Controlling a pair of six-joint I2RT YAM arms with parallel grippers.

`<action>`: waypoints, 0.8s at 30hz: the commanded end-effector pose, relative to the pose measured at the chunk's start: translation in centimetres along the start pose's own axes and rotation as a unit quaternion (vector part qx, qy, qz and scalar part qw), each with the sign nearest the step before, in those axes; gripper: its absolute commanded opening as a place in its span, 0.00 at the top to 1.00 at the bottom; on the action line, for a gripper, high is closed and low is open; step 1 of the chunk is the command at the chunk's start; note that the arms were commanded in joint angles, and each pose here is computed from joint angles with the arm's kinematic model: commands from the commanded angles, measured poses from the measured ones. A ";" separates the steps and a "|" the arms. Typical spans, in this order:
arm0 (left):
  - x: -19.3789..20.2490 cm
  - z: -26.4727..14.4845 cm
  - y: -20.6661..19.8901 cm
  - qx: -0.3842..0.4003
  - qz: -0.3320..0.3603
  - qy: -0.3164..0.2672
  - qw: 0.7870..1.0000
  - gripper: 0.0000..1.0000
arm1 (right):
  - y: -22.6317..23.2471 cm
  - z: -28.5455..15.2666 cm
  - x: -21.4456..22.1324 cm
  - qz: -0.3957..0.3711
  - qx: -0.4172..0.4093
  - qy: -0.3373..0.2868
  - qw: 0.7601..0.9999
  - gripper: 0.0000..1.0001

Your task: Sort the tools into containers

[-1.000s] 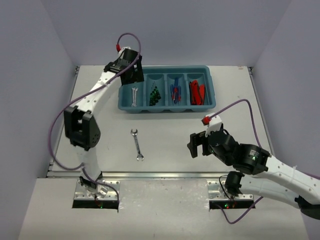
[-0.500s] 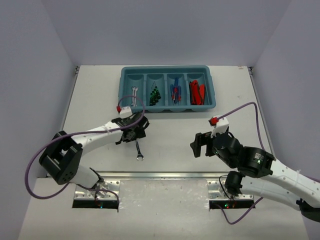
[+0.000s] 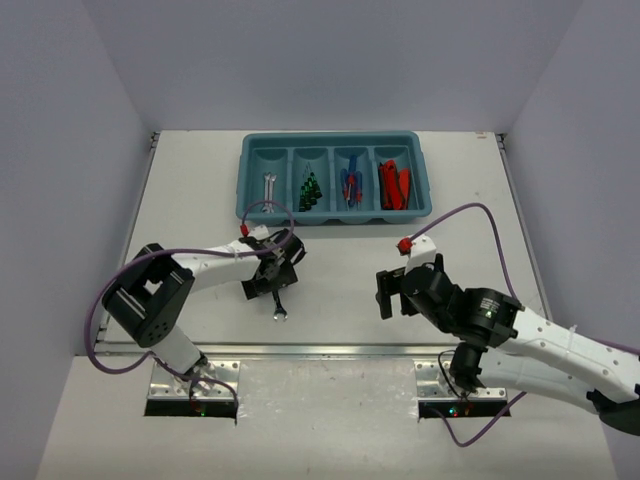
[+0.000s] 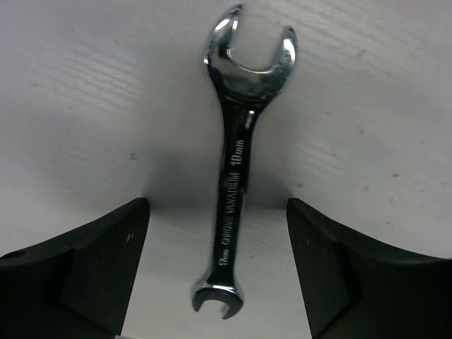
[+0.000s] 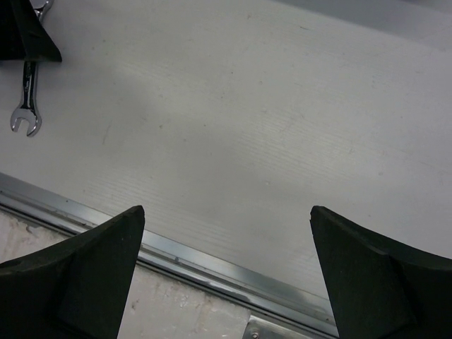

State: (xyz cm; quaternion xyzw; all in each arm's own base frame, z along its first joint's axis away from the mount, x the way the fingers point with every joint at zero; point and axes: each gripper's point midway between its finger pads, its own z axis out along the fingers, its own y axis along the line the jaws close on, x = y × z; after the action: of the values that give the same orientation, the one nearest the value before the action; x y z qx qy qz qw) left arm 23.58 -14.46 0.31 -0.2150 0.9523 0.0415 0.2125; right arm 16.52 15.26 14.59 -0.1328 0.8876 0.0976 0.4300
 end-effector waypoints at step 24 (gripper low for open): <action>1.8 0.9 0.7 0.018 0.054 0.024 0.998 1.00 | -0.1 -0.3 -1.5 0.031 -0.007 -0.050 0.998 0.01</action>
State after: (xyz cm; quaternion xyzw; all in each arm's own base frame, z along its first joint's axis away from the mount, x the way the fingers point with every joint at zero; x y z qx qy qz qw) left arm 24.64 -16.10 -0.06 -0.1884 0.9591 0.0168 0.2105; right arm 16.36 14.94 14.49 -0.1212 0.8783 0.1191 0.4468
